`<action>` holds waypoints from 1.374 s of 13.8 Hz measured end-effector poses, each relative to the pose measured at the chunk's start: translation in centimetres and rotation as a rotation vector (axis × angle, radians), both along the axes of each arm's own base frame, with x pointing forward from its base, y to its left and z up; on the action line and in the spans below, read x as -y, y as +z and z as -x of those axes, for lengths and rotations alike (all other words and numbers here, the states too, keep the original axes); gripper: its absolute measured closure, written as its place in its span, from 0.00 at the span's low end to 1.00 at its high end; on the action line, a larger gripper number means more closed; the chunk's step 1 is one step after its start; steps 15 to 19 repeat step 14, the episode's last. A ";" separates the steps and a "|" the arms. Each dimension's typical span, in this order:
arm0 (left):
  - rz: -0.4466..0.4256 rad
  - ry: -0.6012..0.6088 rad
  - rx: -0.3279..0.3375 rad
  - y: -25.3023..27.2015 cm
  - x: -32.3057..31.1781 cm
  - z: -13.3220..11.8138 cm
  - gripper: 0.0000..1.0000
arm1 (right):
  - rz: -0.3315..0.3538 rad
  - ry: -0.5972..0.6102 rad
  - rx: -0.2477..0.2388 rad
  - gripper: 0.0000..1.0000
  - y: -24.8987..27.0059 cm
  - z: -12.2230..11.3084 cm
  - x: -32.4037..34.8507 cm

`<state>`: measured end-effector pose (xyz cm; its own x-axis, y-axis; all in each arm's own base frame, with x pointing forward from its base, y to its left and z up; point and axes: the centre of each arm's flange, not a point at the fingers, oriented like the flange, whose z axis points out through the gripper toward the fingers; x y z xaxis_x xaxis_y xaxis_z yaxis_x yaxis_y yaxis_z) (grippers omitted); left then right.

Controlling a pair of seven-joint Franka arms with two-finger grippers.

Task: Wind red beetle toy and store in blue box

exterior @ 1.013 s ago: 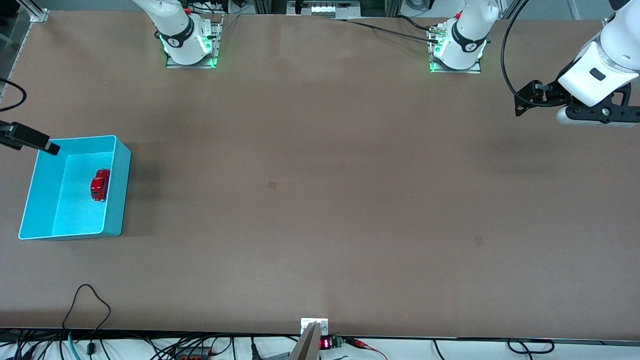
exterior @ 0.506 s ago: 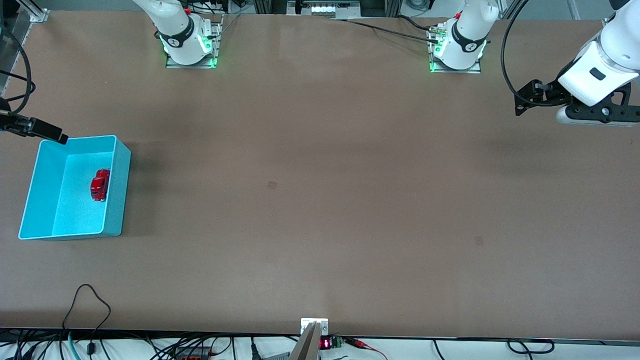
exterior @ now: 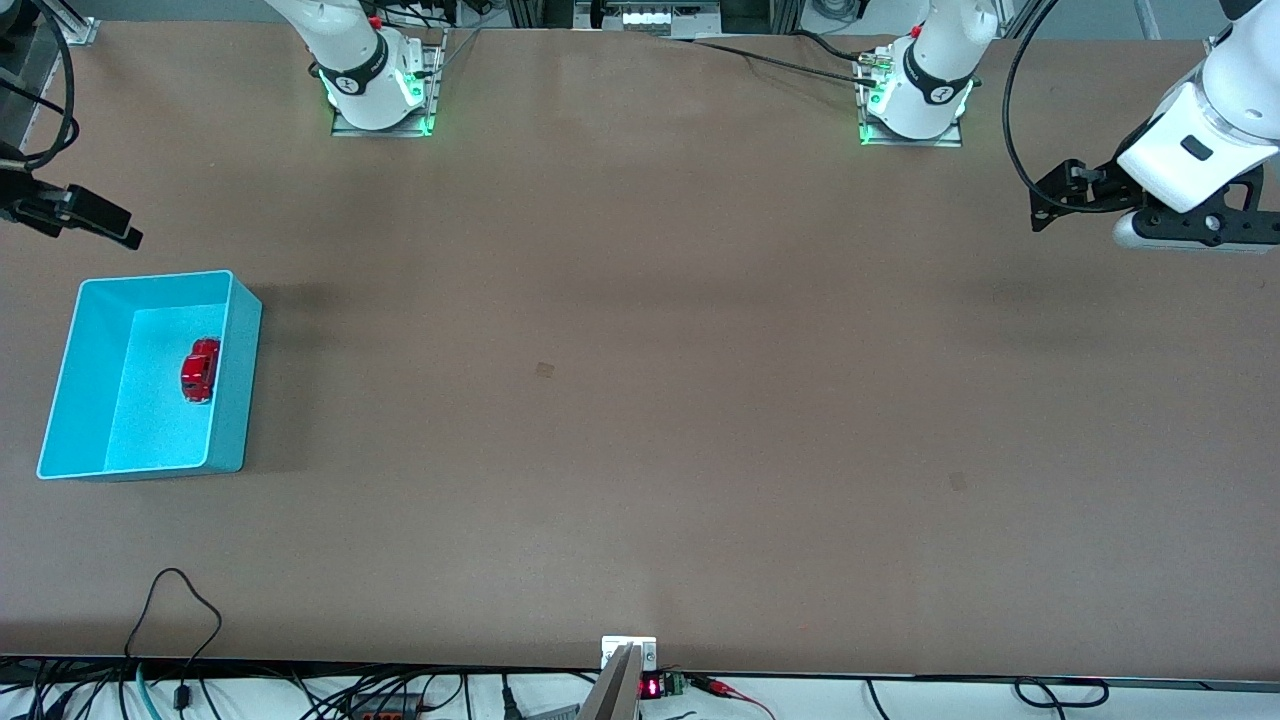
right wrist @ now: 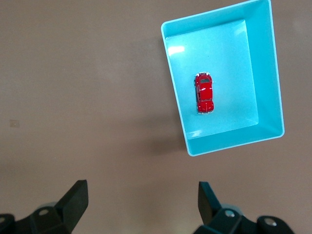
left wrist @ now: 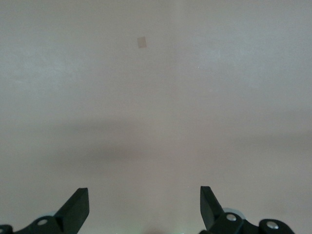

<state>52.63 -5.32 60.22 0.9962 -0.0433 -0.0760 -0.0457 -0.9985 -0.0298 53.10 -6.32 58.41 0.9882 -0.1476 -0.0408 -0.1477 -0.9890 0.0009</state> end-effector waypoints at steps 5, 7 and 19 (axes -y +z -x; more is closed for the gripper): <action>0.001 0.001 0.007 0.3 0.0 0.0 0.00 | -0.001 0.027 0.002 0.00 0.4 0.4 -0.7; 0.001 0.001 0.008 0.4 0.0 0.0 0.00 | -0.002 0.048 0.000 0.00 0.3 0.4 -0.7; 0.001 0.001 0.008 0.4 0.0 0.0 0.00 | -0.002 0.050 0.000 0.00 0.3 0.4 -0.7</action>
